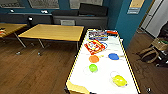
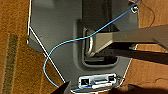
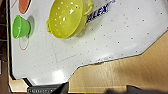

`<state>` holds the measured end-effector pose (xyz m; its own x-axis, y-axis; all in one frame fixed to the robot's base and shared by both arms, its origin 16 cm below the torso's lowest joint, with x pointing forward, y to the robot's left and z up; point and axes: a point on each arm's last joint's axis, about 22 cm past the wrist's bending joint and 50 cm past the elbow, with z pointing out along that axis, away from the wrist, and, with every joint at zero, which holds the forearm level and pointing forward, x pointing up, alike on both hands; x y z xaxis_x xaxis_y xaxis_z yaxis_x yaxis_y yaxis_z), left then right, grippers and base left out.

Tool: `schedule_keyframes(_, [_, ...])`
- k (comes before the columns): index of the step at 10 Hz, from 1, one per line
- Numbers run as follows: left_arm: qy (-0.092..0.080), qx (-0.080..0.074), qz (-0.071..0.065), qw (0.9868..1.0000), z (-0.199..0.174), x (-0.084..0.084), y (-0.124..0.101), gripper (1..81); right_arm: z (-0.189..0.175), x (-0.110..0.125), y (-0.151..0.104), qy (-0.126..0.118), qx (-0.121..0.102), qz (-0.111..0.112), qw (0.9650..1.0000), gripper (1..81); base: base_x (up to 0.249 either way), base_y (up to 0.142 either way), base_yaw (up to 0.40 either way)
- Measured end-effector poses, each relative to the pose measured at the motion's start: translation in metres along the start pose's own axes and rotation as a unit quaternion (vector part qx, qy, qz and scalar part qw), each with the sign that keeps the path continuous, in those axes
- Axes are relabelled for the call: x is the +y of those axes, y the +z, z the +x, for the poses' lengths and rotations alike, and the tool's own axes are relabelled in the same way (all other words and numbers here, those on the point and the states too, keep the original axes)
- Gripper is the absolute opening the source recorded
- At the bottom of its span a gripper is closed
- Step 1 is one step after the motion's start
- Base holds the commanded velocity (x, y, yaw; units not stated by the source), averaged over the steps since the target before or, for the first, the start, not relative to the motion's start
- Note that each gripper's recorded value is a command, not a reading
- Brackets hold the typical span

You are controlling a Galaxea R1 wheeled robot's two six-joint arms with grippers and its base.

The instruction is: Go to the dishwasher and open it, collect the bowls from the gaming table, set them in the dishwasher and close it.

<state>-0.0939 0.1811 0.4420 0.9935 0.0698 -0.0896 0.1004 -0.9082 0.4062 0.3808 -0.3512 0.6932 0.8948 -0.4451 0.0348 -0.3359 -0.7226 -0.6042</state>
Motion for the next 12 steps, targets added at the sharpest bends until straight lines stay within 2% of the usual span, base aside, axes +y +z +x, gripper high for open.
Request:
schedule_keyframes(2, [0.0, 0.0, 0.0, 1.0, 0.0, 0.0, 0.0, 81.1, 0.022, -0.006, 0.0, 0.014, 0.01, -0.005, 0.9998, 81.1, 0.0, 0.0, 0.0])
schedule_keyframes(5, [0.0, 0.0, 0.0, 1.0, 0.0, -0.001, 0.0, 81.1, 0.04, -0.01, 0.015, 0.032, 0.016, -0.008, 0.9993, 81.1, 0.0, 0.0, 0.0])
schedule_keyframes(6, [-0.002, -0.003, 0.001, 1.0, -0.003, -0.001, 0.0, 81.1, 0.047, -0.011, 0.025, 0.042, 0.015, -0.01, 0.999, 81.1, 0.0, 0.0, 0.0])
schedule_keyframes(8, [-0.008, -0.02, 0.005, 0.9997, -0.016, -0.005, -0.003, 81.1, 0.053, -0.01, 0.05, 0.06, 0.005, -0.014, 0.9981, 81.1, 0.0, 0.0, 0.0])
schedule_keyframes(9, [-0.008, -0.02, 0.006, 0.9997, -0.015, -0.008, -0.003, 81.1, 0.054, -0.014, 0.056, 0.064, 0.003, -0.011, 0.9979, 81.1, 0.0, 0.0, 0.0])
schedule_keyframes(12, [-0.007, -0.017, 0.006, 0.9998, -0.01, -0.008, -0.003, 81.1, 0.073, -0.018, 0.05, 0.072, 0.017, -0.009, 0.9972, 81.1, 0.0, 0.0, 0.0])
